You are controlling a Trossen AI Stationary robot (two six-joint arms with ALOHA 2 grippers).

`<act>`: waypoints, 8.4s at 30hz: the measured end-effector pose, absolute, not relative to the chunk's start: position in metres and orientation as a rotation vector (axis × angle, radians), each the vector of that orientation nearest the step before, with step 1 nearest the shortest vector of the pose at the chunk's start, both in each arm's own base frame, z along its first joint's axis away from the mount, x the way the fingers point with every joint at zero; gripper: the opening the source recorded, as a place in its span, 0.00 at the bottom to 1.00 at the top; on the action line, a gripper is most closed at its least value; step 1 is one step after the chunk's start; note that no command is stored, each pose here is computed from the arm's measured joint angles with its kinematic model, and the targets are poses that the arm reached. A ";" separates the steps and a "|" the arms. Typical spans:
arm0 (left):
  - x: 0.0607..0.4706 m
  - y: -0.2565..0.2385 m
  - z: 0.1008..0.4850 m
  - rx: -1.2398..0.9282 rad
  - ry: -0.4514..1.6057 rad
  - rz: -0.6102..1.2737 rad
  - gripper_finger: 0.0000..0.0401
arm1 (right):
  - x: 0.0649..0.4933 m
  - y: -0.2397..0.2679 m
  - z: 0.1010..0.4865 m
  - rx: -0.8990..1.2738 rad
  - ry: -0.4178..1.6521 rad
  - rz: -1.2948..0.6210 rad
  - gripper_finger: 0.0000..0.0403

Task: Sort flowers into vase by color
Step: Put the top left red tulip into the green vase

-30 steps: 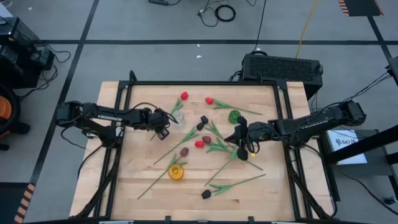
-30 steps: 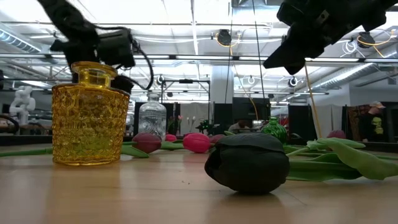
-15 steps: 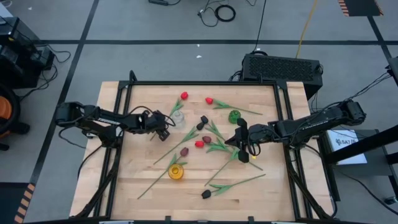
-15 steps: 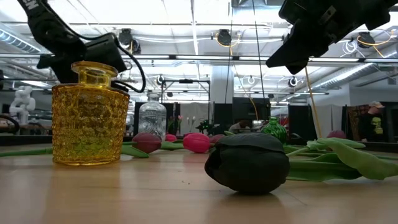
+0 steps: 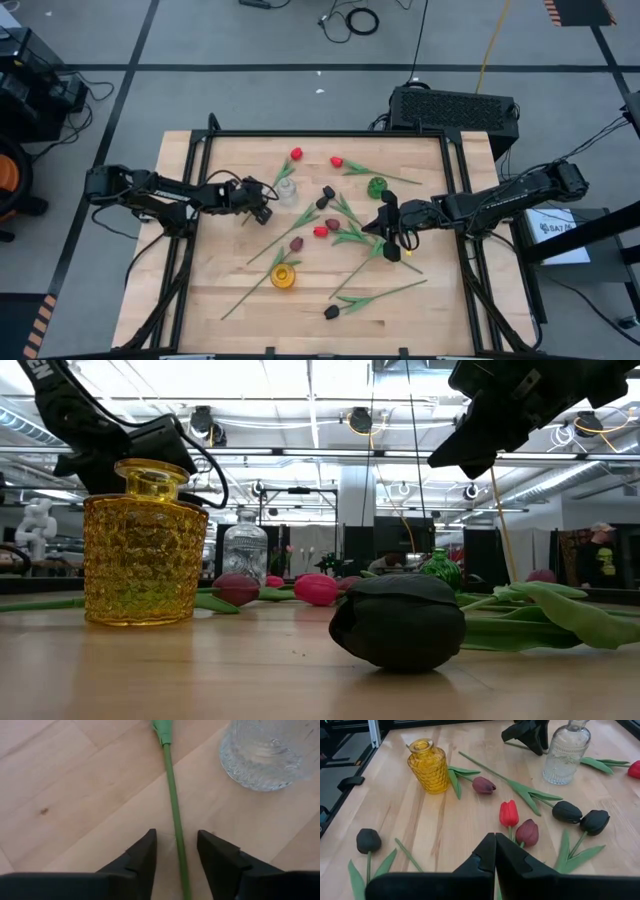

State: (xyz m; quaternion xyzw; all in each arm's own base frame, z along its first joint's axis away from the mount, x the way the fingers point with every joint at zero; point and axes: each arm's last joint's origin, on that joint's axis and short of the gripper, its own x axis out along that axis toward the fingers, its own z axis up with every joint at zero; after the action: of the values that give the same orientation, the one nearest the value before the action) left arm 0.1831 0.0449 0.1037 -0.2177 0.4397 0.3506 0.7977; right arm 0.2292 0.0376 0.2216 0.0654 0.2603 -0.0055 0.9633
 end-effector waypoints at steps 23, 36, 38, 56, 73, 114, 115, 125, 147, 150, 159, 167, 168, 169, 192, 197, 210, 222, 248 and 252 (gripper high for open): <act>0.183 0.044 0.110 -0.479 0.900 0.708 0.01 | 0.229 0.038 0.222 0.129 0.527 -0.010 0.00; 0.165 0.040 0.135 -0.487 0.869 0.682 0.00 | 0.229 0.038 0.222 0.129 0.527 -0.010 0.00; 0.163 0.041 0.141 -0.476 0.825 0.710 0.00 | 0.229 0.038 0.222 0.129 0.527 -0.010 0.00; 0.162 0.044 0.228 -0.264 0.403 0.681 0.00 | 0.231 0.038 0.225 0.118 0.482 -0.003 0.00; 0.176 0.037 0.293 -0.118 0.087 0.425 0.00 | 0.236 0.034 0.237 0.244 0.334 -0.143 0.00; 0.232 -0.013 0.301 -0.062 -0.248 0.046 0.00 | 0.289 0.036 0.286 0.262 -0.190 -0.088 0.12; 0.234 -0.014 0.300 -0.062 -0.253 0.046 0.00 | 0.290 0.034 0.293 0.249 -0.209 -0.092 0.16; 0.247 -0.015 0.291 -0.029 -0.265 0.050 0.00 | 0.304 0.017 0.348 0.158 -0.268 -0.063 0.49; 0.257 -0.014 0.288 0.017 -0.234 0.069 0.00 | 0.340 0.009 0.333 0.064 -0.215 -0.081 0.45; 0.257 -0.013 0.287 0.018 -0.224 0.075 0.00 | 0.340 0.009 0.334 0.058 -0.230 -0.081 0.37; 0.257 -0.011 0.286 -0.014 -0.205 0.102 0.04 | 0.340 0.008 0.333 0.058 -0.209 -0.086 0.03; 0.258 -0.010 0.283 -0.057 -0.175 0.111 0.27 | 0.313 0.003 0.348 0.060 -0.090 -0.101 0.01; 0.258 -0.010 0.283 -0.064 -0.176 0.110 0.30 | 0.307 0.001 0.352 0.068 -0.072 -0.107 0.01; 0.258 -0.010 0.283 -0.067 -0.178 0.110 0.33 | 0.300 -0.001 0.356 0.073 -0.056 -0.116 0.01; 0.258 -0.006 0.277 -0.069 -0.120 0.257 0.46 | 0.188 -0.029 0.359 0.134 0.352 -0.505 0.01; 0.258 -0.006 0.277 -0.069 -0.122 0.257 0.46 | 0.216 -0.040 0.340 0.098 0.436 -0.555 0.01; 0.258 -0.006 0.276 -0.065 -0.111 0.257 0.46 | 0.227 -0.064 0.325 0.065 0.523 -0.637 0.01; 0.258 -0.010 0.273 -0.060 -0.080 0.217 0.46 | 0.242 -0.069 0.309 0.063 0.594 -0.637 0.01; 0.258 -0.010 0.272 -0.057 -0.068 0.218 0.46 | 0.248 -0.070 0.305 0.081 0.597 -0.644 0.01; 0.258 -0.010 0.272 -0.057 -0.068 0.218 0.46 | 0.252 -0.071 0.300 0.080 0.620 -0.644 0.01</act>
State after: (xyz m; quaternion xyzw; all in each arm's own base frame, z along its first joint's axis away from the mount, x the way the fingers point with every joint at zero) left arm 0.2583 -0.0104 0.2719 -0.0285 -0.0341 0.1086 0.9931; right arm 0.2518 -0.0714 0.2996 0.0385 0.2995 -0.3114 0.9010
